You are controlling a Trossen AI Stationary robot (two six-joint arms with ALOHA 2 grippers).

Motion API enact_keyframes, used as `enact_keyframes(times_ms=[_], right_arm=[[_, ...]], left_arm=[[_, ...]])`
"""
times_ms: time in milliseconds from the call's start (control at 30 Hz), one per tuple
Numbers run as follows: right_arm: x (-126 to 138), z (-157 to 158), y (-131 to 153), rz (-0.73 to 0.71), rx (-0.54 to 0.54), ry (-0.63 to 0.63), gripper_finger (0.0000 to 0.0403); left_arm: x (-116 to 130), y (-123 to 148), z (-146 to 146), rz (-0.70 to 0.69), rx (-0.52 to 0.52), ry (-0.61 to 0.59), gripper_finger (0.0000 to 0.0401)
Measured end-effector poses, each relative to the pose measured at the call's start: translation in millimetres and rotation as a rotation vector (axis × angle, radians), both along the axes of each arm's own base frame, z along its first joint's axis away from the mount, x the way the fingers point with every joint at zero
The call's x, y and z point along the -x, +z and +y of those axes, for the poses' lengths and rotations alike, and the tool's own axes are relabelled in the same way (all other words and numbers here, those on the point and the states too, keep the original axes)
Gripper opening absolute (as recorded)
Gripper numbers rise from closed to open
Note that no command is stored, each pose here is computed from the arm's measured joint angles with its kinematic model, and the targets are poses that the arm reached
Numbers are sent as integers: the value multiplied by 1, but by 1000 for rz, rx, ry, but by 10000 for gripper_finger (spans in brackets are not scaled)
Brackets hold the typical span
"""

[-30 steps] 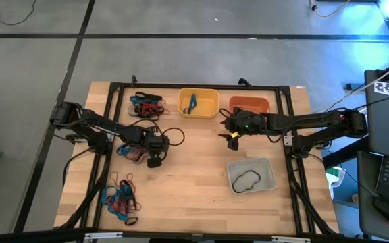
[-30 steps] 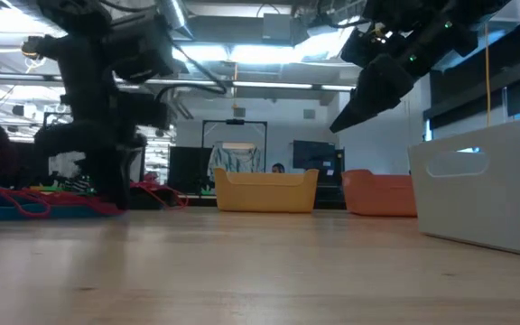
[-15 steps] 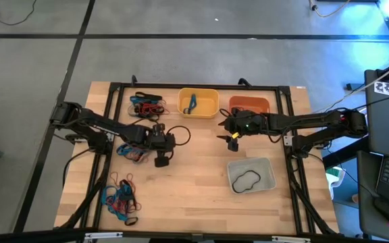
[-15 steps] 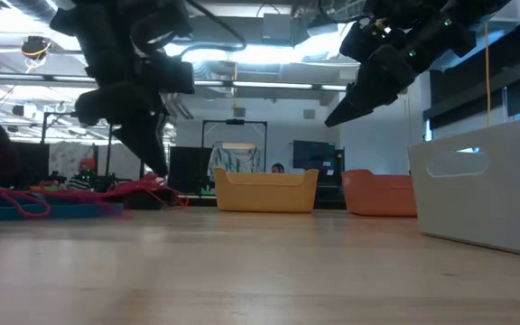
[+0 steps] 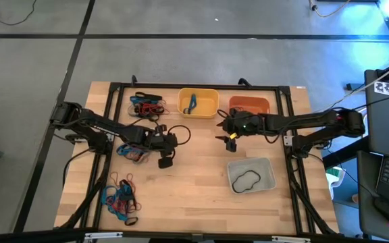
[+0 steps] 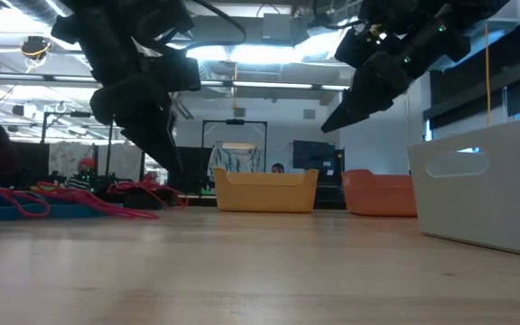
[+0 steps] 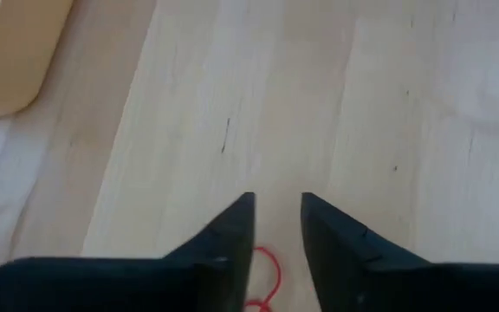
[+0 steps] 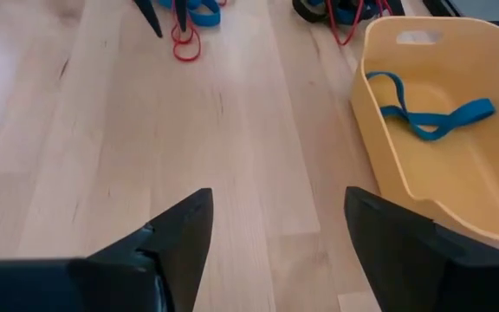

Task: Sort rubber bands into baskets
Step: Put the red rubber band into the orange bin

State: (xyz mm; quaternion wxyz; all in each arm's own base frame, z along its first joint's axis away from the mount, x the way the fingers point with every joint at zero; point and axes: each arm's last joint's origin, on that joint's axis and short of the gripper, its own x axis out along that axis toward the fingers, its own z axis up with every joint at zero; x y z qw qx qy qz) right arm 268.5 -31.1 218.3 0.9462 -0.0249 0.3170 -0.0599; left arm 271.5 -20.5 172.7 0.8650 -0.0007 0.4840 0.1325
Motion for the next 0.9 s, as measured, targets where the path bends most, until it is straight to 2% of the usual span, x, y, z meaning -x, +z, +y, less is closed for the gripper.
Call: enact_keyframes(times_ms=[200,333,567,700,900], right_arm=[[-1,0,-2,7,2,2,261],[-1,0,-2,5,2,2,261],[-1,0,-1,0,3,2,261],[-1,0,-1,-2,3,3,261],[-1,0,-1,-4,4,2,261]], left_arm=[[2,-1,0,25,4,-25,155],[3,-8,-1,73,14,-4,161],[3,-34,-3,224,46,4,161],[2,-40,-2,243,63,1,143],[-1,-47,3,262,114,8,83]])
